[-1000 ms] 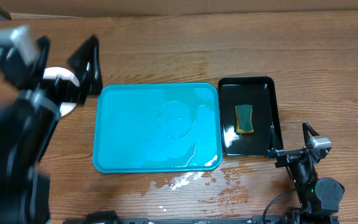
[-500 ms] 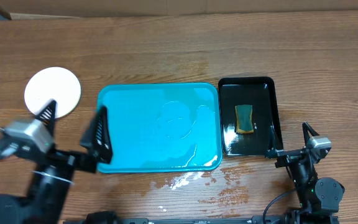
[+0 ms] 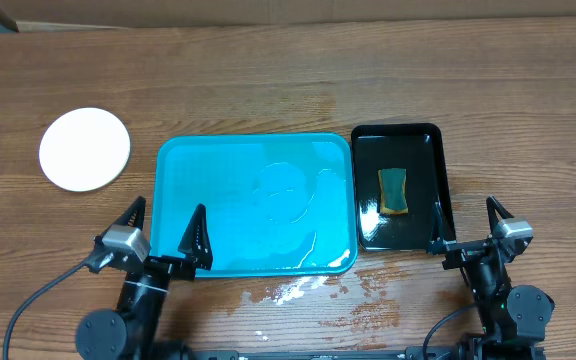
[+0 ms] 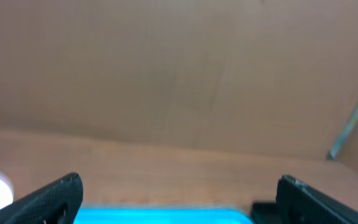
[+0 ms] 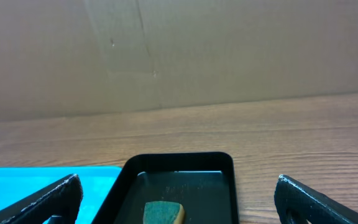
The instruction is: Clean dirty plates on tray and stack at the side
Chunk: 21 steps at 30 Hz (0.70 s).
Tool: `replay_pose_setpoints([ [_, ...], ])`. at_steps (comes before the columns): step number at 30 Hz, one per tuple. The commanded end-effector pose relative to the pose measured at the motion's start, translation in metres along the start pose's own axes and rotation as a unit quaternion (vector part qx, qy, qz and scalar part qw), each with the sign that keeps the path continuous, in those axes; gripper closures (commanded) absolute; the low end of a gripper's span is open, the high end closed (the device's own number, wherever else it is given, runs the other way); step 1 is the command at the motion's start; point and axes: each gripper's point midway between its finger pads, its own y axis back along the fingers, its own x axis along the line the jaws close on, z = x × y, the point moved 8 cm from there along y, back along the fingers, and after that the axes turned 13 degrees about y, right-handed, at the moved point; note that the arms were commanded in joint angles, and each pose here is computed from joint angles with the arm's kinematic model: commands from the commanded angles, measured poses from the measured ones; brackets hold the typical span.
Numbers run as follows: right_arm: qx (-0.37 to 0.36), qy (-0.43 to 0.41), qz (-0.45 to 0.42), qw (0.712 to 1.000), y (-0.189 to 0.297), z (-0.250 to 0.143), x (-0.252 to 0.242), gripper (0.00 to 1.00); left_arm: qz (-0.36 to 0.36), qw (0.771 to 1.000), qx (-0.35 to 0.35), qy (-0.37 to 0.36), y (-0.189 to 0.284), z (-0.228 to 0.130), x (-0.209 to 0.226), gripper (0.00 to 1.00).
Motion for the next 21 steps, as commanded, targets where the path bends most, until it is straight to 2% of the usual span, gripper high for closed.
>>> replay_pose_setpoints([
  [1, -0.001, 0.000, -0.006, 1.000, 0.000, -0.002, -0.001, 0.00, -0.005, 0.998, -0.067, -0.015, 0.002, -0.004, 0.008, 0.00],
  [5, -0.001, 0.000, -0.006, 1.000, 0.000, -0.002, -0.001, 0.00, 0.003, 0.992, -0.124, -0.022, 0.001, -0.006, 0.018, 0.00],
  [12, -0.001, 0.000, -0.006, 1.000, 0.000, -0.002, -0.001, 0.00, 0.058, 0.992, -0.111, -0.011, -0.004, -0.031, 0.043, 0.00],
  [16, -0.001, 0.000, -0.006, 1.000, 0.000, -0.002, -0.001, 0.00, 0.097, 0.993, -0.071, -0.001, -0.007, -0.053, 0.059, 0.00],
  [21, -0.001, 0.000, -0.006, 1.000, 0.000, -0.002, -0.001, 0.00, 0.166, 0.986, 0.011, 0.012, -0.003, -0.083, 0.079, 0.00],
])
